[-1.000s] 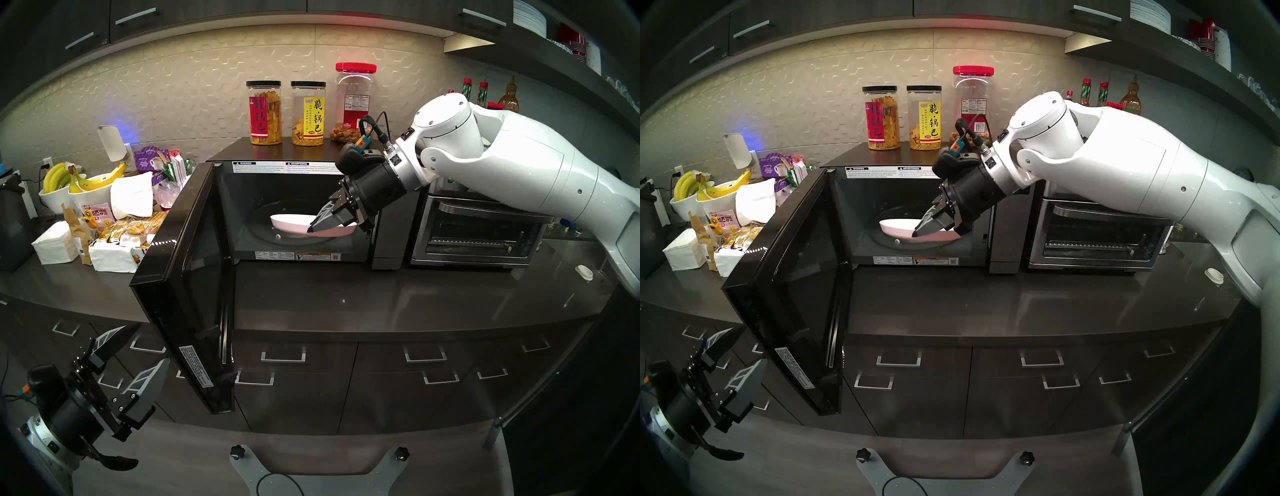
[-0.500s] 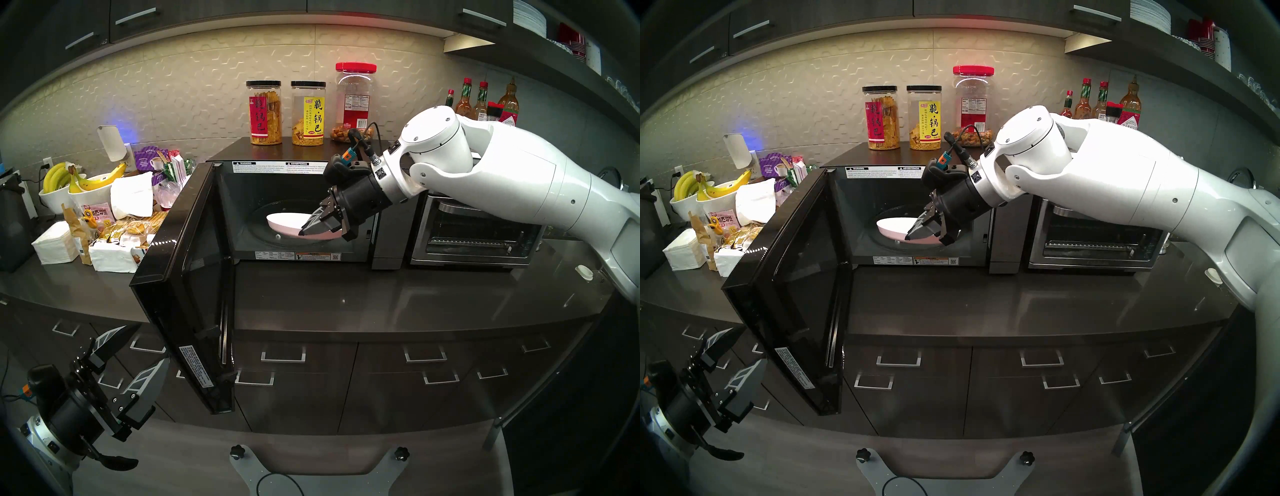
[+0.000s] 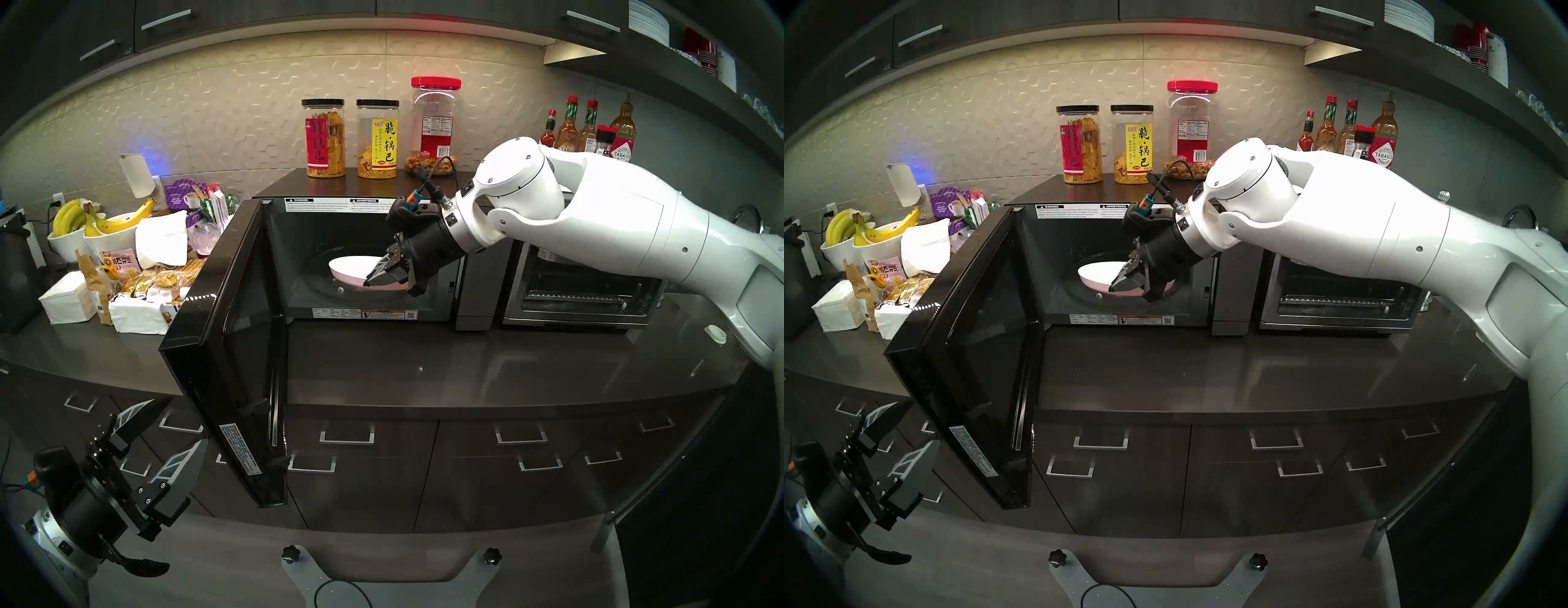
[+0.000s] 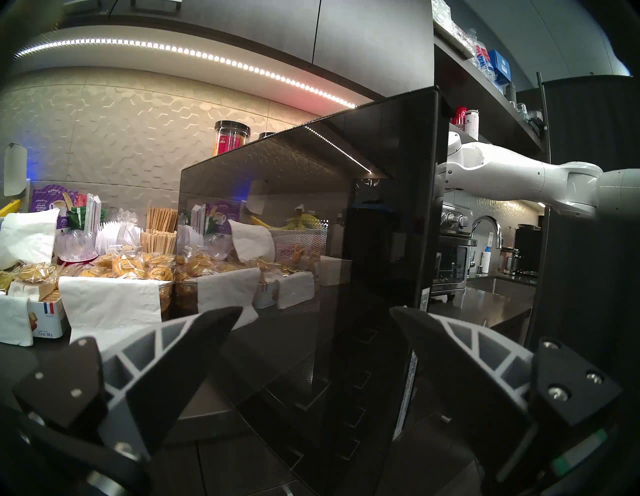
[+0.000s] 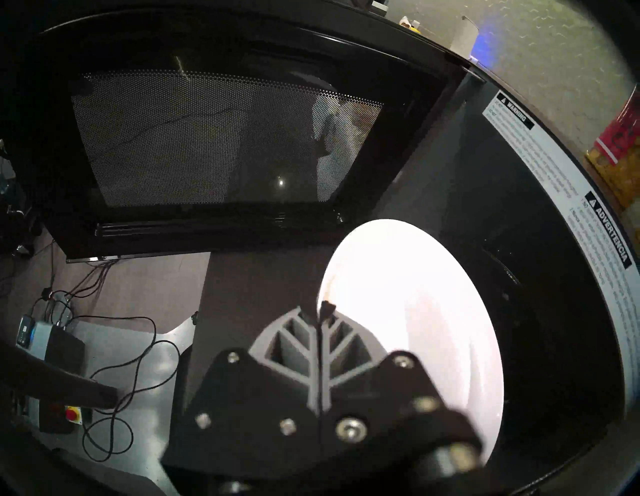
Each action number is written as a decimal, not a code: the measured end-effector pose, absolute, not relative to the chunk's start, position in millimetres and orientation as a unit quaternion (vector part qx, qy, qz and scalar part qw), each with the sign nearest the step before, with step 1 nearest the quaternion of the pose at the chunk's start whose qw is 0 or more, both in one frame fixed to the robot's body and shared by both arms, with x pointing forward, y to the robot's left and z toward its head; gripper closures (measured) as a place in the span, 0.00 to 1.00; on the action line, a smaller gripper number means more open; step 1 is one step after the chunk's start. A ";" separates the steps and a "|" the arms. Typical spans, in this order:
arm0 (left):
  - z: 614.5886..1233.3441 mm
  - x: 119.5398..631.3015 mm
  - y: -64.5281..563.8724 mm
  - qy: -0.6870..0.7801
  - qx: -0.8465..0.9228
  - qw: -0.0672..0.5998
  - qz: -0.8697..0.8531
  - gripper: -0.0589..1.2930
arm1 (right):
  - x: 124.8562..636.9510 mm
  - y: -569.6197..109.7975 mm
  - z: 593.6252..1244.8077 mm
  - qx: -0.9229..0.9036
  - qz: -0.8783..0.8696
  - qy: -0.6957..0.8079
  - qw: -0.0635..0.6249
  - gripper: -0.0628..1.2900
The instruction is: Open the microwave, put the plate inside, and close the door
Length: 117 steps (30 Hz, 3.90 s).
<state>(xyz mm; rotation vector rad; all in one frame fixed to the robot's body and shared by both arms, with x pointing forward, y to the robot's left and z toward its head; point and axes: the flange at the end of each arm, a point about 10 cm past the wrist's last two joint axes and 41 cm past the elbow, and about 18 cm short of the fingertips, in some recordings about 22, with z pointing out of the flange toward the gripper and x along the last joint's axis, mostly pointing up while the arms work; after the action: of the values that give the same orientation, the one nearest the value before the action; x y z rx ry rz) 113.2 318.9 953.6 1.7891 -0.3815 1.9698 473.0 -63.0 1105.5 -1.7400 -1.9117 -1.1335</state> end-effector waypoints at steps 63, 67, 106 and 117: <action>953.6 113.2 318.9 -0.138 0.649 0.224 0.714 0.02 | 509.7 -27.8 1054.2 -0.622 -0.424 -0.654 0.074 0.97; 953.6 113.2 318.9 -0.138 0.649 0.224 0.714 0.02 | 511.2 -26.4 1050.7 -0.623 -0.425 -0.653 0.071 0.97; 953.6 113.2 318.8 -0.138 0.648 0.224 0.714 0.02 | 537.0 -13.7 1016.1 -0.633 -0.445 -0.631 0.044 0.97; 953.6 113.2 318.8 -0.138 0.648 0.225 0.714 0.02 | 548.2 -7.5 1010.2 -0.632 -0.448 -0.632 0.026 0.97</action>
<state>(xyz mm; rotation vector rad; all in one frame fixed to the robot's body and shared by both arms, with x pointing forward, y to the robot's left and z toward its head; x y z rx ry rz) 113.2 318.8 953.6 1.7887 -0.3816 1.9706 548.2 -7.5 1010.2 -1.9523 -1.9544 -1.3845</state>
